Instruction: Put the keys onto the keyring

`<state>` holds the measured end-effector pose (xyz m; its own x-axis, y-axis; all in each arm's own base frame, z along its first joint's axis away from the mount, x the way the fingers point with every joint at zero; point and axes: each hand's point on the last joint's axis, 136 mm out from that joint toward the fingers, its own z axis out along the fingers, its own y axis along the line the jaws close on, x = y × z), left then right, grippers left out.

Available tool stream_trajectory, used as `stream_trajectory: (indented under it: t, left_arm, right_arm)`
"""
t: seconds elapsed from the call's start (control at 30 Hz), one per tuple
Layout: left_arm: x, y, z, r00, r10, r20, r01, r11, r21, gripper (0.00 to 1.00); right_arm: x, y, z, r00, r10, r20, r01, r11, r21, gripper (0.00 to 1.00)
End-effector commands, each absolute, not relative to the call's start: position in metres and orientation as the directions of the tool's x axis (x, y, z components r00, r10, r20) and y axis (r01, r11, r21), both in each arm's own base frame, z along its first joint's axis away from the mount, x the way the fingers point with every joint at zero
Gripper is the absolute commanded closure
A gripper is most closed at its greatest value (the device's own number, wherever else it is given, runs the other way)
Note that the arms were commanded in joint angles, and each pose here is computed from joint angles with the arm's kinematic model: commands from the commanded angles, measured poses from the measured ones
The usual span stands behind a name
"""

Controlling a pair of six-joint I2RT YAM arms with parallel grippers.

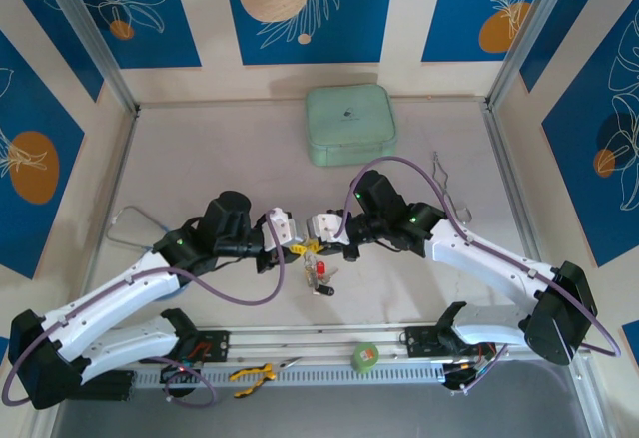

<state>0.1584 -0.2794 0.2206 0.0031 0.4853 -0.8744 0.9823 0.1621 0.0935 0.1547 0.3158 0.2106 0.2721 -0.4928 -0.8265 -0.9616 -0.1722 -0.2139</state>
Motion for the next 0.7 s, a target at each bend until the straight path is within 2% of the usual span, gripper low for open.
stream_trajectory:
  t: [0.0,0.1,0.23,0.33,0.37,0.47,0.67]
  left_arm:
    - [0.156,-0.289,0.239,0.031,0.432,-0.901,0.986,0.137,0.099,0.80]
    - [0.158,-0.288,0.236,0.026,0.442,-0.897,0.985,0.141,0.098,0.84]
    - [0.161,-0.288,0.235,0.025,0.443,-0.896,0.982,0.159,0.106,0.95]
    - [0.163,-0.284,0.232,0.003,0.453,-0.892,0.978,0.184,0.097,1.00]
    - [0.163,-0.283,0.230,-0.006,0.455,-0.890,0.977,0.193,0.092,1.00]
    - [0.161,-0.280,0.228,-0.018,0.449,-0.893,0.976,0.202,0.082,1.00]
    - [0.160,-0.279,0.229,-0.001,0.438,-0.899,0.975,0.202,0.097,1.00]
  right_arm:
    - [0.151,0.319,0.221,0.283,-0.454,-0.845,-0.958,-0.172,-0.229,1.00]
    - [0.150,0.320,0.222,0.282,-0.447,-0.849,-0.958,-0.170,-0.229,1.00]
    - [0.154,0.318,0.221,0.259,-0.451,-0.854,-0.966,-0.140,-0.219,0.98]
    - [0.157,0.312,0.218,0.227,-0.442,-0.868,-0.974,-0.107,-0.200,0.79]
    - [0.157,0.310,0.215,0.217,-0.444,-0.869,-0.976,-0.099,-0.193,0.76]
    - [0.157,0.307,0.210,0.197,-0.454,-0.869,-0.980,-0.089,-0.176,0.75]
    - [0.158,0.309,0.207,0.186,-0.451,-0.873,-0.982,-0.089,-0.164,0.79]
